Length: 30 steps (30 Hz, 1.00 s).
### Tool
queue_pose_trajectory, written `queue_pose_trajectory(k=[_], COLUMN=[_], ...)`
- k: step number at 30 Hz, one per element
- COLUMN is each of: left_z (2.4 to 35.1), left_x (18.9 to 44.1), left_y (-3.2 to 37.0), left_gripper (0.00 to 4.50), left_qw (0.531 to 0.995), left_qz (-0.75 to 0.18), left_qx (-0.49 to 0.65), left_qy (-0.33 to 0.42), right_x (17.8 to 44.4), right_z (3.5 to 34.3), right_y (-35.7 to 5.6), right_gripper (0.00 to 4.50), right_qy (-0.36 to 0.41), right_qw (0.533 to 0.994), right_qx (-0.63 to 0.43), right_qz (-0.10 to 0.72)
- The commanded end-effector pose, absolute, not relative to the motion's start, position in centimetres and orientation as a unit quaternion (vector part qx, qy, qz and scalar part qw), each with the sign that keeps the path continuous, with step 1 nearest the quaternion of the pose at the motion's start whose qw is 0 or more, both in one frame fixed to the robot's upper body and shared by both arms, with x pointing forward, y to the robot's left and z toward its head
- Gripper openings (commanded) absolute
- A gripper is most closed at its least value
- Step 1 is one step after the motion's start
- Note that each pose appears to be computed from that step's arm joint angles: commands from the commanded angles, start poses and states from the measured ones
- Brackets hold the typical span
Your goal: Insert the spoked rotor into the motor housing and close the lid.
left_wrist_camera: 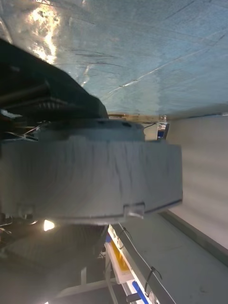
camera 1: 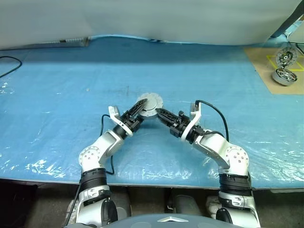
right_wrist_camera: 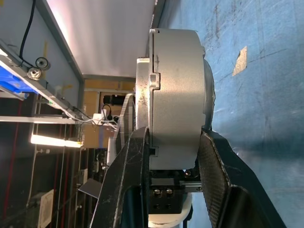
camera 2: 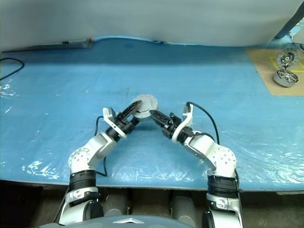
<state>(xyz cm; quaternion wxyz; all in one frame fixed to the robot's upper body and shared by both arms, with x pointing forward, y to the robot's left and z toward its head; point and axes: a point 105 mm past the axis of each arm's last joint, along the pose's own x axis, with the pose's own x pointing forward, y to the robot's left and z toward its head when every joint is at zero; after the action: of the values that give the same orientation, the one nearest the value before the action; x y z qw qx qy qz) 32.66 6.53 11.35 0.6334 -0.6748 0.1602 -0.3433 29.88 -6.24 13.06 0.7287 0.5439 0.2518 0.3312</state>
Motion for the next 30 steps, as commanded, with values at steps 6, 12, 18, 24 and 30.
queue_pose_trajectory(k=[6,12,18,24,30], left_z=[12.5,12.9,13.0,12.9,13.1], left_x=[32.7,34.1,37.7,42.0,45.3], left_y=[6.5,7.9,9.5,8.7,7.5], left_gripper=[2.34,2.34,2.34,2.34,2.34], left_qw=[0.627,0.655,0.704,0.752,0.807], left_qz=[-0.366,-0.353,-0.316,-0.289,-0.228], left_qx=[-0.671,-0.654,-0.622,-0.575,-0.525], left_qy=[0.15,0.137,0.132,0.145,0.143], right_x=[30.3,31.5,32.4,32.1,32.3], right_z=[14.2,13.5,12.4,10.2,9.7], right_y=[-6.8,-7.8,-8.7,-9.1,-9.8], right_gripper=[1.07,3.14,4.5,4.5,4.5], right_qy=[0.192,0.153,0.079,0.028,-0.026], right_qw=[0.821,0.878,0.946,0.953,0.952], right_qx=[0.413,0.324,0.094,-0.075,-0.156], right_qz=[0.344,0.319,0.302,0.292,0.262])
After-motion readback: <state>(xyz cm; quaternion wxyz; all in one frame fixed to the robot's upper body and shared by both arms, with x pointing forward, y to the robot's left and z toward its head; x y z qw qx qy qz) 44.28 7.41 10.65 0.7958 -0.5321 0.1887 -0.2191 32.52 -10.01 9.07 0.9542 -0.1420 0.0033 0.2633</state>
